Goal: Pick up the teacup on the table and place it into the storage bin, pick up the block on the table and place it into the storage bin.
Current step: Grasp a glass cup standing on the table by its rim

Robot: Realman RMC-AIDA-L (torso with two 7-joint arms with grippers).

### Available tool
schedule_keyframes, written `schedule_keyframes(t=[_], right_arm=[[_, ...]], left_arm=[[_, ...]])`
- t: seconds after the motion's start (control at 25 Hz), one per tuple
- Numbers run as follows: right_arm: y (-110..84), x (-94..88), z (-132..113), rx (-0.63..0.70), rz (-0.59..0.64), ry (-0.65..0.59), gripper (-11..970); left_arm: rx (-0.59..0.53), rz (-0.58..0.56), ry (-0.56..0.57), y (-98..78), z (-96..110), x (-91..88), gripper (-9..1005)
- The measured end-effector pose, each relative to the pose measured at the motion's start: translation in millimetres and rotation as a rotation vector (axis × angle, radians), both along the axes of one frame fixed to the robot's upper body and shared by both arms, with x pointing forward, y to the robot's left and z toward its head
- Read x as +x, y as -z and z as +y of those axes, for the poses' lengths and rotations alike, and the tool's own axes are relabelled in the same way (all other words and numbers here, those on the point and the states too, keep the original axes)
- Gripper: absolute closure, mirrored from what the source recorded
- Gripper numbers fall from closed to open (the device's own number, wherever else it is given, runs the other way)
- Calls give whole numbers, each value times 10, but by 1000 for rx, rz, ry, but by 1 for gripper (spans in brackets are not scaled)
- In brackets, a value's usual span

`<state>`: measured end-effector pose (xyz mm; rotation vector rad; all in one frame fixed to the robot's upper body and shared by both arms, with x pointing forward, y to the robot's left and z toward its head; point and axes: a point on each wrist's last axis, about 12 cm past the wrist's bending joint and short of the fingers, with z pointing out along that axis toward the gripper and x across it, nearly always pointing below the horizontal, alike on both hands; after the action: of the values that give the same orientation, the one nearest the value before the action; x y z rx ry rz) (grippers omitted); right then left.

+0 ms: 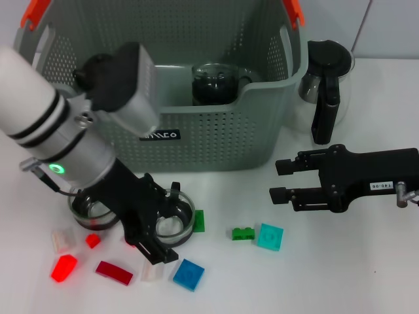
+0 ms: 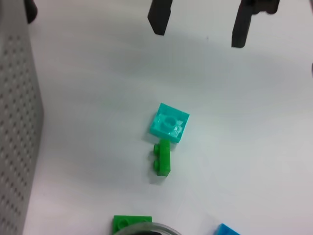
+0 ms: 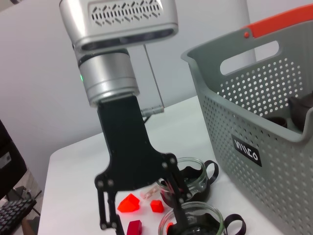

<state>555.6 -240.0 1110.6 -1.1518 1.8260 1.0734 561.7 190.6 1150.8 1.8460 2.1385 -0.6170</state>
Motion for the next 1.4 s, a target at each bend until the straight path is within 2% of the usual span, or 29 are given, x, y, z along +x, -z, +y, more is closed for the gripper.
schedule_keyframes(t=[0.28, 0.48, 1.0, 1.4], right_arm=[[1, 0, 1, 1, 1, 0, 316], [0, 3, 1, 2, 0, 2, 316], [26, -2, 1, 1, 6, 7, 318], [27, -2, 0, 0, 9, 9, 316]], left_arm=[[97, -43, 29, 106, -243, -6, 153], [133, -62, 28, 180, -335, -7, 153], [175, -79, 23, 238, -405, -12, 156], [230, -94, 17, 233, -404, -1, 397]])
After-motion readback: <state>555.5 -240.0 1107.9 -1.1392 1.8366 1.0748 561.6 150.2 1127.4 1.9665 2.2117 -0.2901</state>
